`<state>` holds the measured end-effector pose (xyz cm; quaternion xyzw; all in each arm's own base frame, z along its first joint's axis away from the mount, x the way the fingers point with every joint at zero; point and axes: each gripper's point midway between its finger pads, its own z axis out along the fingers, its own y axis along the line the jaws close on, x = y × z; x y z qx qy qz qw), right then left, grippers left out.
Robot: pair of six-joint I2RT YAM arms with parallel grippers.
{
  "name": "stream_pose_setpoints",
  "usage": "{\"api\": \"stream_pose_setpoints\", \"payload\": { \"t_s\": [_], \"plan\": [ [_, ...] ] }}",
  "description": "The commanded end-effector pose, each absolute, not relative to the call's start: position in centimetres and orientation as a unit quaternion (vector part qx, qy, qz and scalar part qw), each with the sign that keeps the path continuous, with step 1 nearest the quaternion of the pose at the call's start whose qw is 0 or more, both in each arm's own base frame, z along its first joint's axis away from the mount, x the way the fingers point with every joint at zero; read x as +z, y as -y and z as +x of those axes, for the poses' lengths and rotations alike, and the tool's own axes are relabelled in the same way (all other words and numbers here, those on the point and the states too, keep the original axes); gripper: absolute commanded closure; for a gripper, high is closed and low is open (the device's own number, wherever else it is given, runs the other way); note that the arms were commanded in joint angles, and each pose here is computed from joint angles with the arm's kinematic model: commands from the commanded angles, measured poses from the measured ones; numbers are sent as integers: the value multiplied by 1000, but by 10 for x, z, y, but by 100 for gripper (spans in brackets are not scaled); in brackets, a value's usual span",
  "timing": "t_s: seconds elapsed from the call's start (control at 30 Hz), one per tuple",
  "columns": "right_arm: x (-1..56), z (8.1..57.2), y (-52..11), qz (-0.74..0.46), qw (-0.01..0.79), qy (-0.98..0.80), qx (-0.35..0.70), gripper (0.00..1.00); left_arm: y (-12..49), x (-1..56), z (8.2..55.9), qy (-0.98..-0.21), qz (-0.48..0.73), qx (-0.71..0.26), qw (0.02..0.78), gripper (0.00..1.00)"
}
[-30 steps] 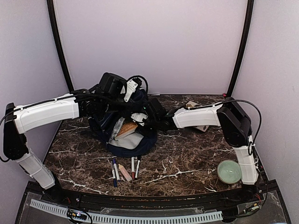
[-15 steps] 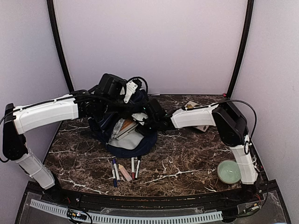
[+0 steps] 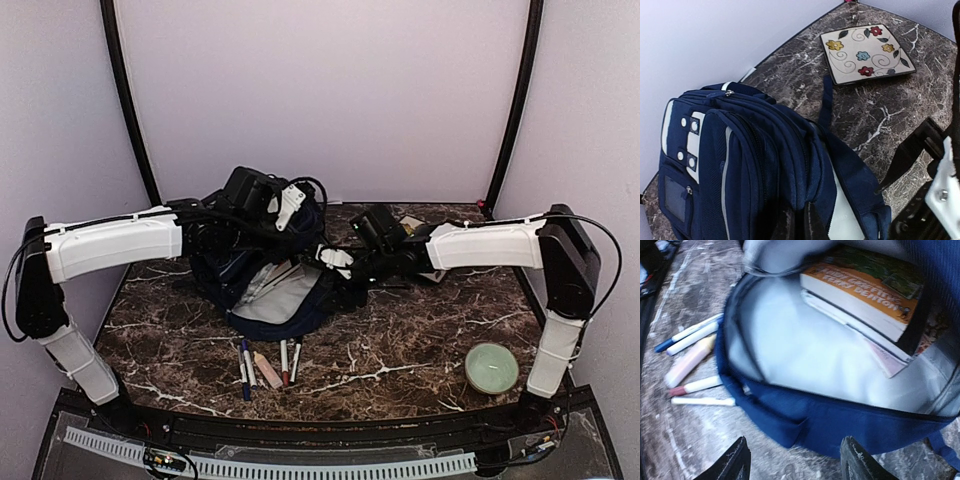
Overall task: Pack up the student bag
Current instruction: Place the largest pocket of the bag in the student bag.
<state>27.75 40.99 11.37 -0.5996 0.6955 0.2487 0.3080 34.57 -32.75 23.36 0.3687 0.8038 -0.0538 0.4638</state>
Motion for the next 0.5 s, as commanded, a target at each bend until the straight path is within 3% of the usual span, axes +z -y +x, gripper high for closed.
{"api": "stream_pose_setpoints", "payload": {
  "t_s": [0.0, 0.13, 0.2, 0.27, 0.47],
  "plan": [
    [112, 231, -390, -633, 237, -670, 307, 38, 373, 232, 345, -784, 388, -129, 467, 98],
    [112, 211, -379, -643, 208, -660, 329, 39, 385, 197, 350, -796, 400, -135, 434, 91],
    [106, 208, -374, -640, 197, -665, 330, 39, 388, 183, 353, -806, 401, -143, 412, 74],
    [103, 208, -370, -637, 193, -671, 327, 39, 390, 179, 353, -811, 401, -148, 398, 63],
    [107, 208, -363, -635, 179, -674, 333, 40, 376, 234, 326, -791, 393, -198, 424, 49]
  ]
}}
